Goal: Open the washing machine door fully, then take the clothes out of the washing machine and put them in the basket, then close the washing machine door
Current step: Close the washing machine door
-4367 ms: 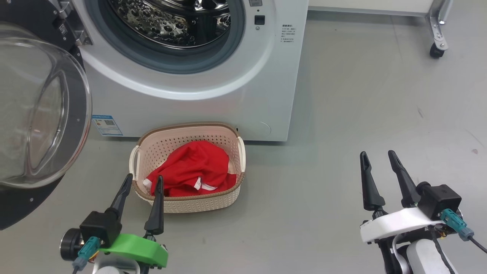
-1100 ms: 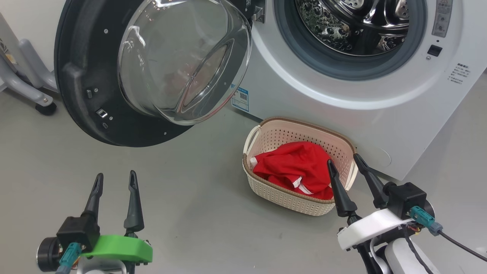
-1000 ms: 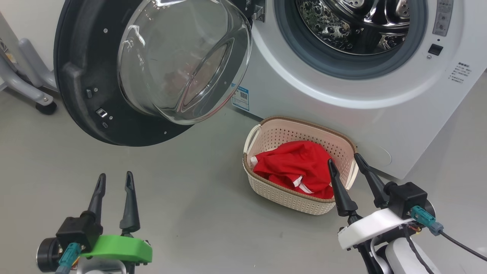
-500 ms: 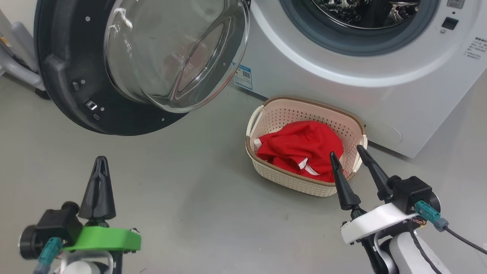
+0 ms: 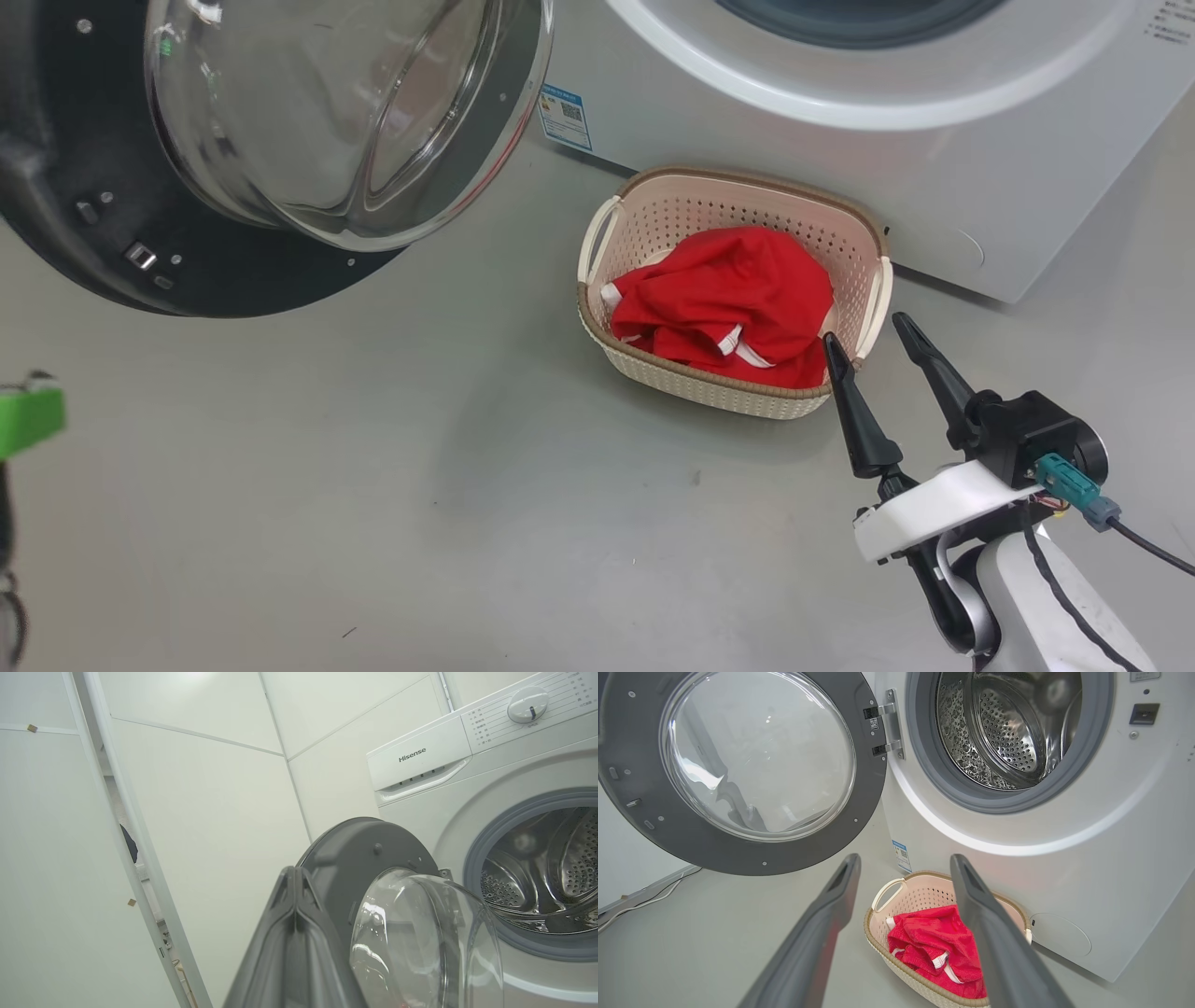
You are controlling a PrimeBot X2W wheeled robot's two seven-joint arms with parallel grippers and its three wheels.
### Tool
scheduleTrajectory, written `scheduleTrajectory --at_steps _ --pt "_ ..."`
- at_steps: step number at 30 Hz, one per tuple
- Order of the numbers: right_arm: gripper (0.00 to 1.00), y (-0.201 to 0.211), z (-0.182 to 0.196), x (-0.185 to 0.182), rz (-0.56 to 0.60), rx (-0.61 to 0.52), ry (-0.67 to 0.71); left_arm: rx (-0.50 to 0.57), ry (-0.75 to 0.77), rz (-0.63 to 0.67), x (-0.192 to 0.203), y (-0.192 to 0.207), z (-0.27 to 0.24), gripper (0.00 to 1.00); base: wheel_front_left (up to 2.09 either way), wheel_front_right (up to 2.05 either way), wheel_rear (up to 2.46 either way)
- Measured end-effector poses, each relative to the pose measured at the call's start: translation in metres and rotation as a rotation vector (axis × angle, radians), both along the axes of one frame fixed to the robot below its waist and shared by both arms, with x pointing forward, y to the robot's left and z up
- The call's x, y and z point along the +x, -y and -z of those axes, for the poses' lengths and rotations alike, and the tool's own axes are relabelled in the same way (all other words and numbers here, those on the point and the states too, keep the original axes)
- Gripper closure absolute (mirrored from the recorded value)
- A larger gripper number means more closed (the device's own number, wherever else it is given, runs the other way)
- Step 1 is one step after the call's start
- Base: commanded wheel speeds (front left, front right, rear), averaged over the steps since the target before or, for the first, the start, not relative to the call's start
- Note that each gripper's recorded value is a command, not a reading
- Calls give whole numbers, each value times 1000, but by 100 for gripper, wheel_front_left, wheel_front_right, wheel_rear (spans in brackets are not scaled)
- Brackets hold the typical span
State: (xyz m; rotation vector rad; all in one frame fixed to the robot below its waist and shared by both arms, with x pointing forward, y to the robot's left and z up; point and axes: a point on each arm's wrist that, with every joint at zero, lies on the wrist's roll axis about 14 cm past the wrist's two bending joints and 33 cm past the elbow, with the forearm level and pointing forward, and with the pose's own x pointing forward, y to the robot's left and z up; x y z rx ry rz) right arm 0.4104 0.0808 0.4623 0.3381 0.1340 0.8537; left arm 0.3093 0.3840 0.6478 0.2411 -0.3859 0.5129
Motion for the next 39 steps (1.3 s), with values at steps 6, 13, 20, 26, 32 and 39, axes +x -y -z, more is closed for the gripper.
scheduleTrajectory --at_steps 6,13,20,26,32,39 --pt "0 8 9 5 21 -6 -19 44 67 -63 9 -42 -49 100 0 0 0" --pt "0 16 13 10 41 -14 -26 -43 16 -183 9 -98 -51 100 0 0 0" --pt "0 24 16 11 58 -23 -29 -452 107 -278 5 -144 -6 100 0 0 0" --pt "0 27 17 13 61 -28 -28 -749 187 -301 6 -158 31 100 0 0 0" --pt "0 27 16 15 62 -28 -26 -1007 265 -313 7 -164 66 100 0 0 0" --pt "0 29 18 16 65 -29 -28 -1296 356 -247 27 -154 95 100 0 0 0"
